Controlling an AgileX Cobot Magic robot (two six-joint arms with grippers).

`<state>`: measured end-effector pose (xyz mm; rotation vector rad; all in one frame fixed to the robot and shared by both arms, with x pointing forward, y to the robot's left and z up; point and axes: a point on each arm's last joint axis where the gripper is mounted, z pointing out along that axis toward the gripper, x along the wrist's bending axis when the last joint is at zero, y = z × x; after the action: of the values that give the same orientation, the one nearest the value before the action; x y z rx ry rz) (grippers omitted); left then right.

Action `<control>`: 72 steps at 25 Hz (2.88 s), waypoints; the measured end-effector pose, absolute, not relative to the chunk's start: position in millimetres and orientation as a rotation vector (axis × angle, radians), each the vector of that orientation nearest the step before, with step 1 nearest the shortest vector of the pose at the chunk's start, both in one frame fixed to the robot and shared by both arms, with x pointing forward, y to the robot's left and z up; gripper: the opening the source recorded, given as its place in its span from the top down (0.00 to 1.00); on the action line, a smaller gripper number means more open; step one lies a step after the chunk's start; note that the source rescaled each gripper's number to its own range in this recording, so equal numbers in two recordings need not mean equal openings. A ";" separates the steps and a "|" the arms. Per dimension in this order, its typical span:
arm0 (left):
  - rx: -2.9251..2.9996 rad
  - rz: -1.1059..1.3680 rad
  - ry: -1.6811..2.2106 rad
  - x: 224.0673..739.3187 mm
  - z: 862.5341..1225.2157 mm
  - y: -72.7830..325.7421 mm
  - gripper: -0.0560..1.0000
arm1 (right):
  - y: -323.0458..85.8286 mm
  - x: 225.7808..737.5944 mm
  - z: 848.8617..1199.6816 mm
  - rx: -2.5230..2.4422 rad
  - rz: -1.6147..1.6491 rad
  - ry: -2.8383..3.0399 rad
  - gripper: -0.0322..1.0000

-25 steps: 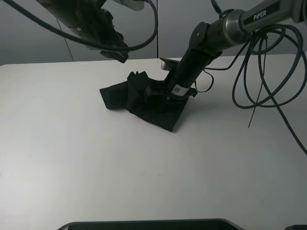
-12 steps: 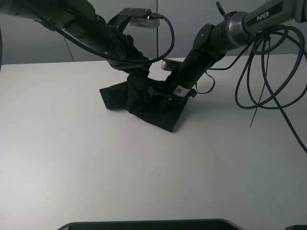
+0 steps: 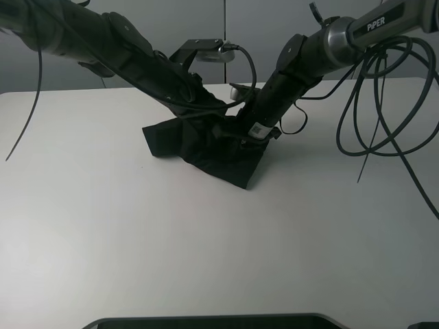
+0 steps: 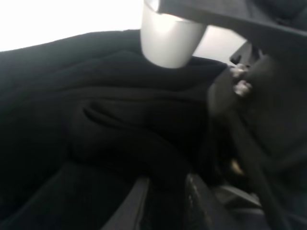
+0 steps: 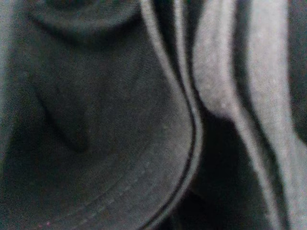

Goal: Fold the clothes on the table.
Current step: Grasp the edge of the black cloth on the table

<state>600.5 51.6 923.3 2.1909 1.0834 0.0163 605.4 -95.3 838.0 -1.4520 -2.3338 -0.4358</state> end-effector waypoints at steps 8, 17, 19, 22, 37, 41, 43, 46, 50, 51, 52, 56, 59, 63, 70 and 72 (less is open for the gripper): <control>2.262 0.144 1.115 606.1 916.7 60.4 0.94 | -95.2 605.3 838.1 -1.445 -0.437 -2.336 0.97; 2.603 0.498 1.365 608.1 906.7 103.9 0.95 | -95.1 605.3 838.2 -1.446 -0.439 -2.334 0.97; 2.640 0.658 1.435 611.3 909.2 115.6 0.95 | -95.1 605.3 838.2 -1.446 -0.439 -2.334 0.97; 2.631 0.854 1.501 616.5 914.2 127.0 0.95 | -95.2 604.9 837.9 -1.442 -0.438 -2.337 0.97; 2.392 0.464 1.258 585.7 995.7 89.4 0.95 | -94.7 604.1 840.0 -1.415 -0.456 -2.346 0.97; 2.427 0.369 1.223 584.4 983.1 83.4 0.95 | -94.6 604.2 840.1 -1.416 -0.457 -2.346 0.97; 2.447 0.331 1.207 585.8 971.6 79.8 0.95 | -94.5 604.2 840.1 -1.417 -0.458 -2.344 0.97; 2.459 0.276 1.175 589.7 949.7 72.8 0.95 | -94.5 604.2 840.1 -1.414 -0.458 -2.345 0.97; 2.428 0.223 1.161 594.2 927.9 64.6 0.95 | -94.5 604.2 840.1 -1.412 -0.459 -2.347 0.97; 2.418 0.217 1.166 595.2 924.1 63.3 0.95 | -94.5 604.2 840.1 -1.412 -0.459 -2.347 0.97; 2.417 0.210 1.170 595.9 919.0 62.5 0.95 | -94.4 604.0 840.2 -1.412 -0.459 -2.344 0.97; 2.416 0.211 1.196 600.8 909.8 67.3 0.95 | -94.2 603.9 840.3 -1.413 -0.460 -2.340 0.97; 2.410 0.265 1.279 612.4 908.2 88.1 0.95 | -94.0 603.6 840.5 -1.412 -0.459 -2.336 0.97; 2.412 0.363 1.477 630.6 906.3 135.3 0.95 | -93.8 603.4 840.6 -1.412 -0.460 -2.331 0.97; 2.402 0.388 1.558 639.9 913.4 170.5 0.95 | -93.6 603.1 840.8 -1.412 -0.460 -2.325 0.97; 2.335 0.377 1.501 637.9 929.6 159.0 0.95 | -93.6 603.1 840.8 -1.412 -0.460 -2.325 0.97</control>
<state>637.9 159.0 929.6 2.3350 1.5012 0.3768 603.1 -93.6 840.8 -1.4118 -2.3252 -0.4596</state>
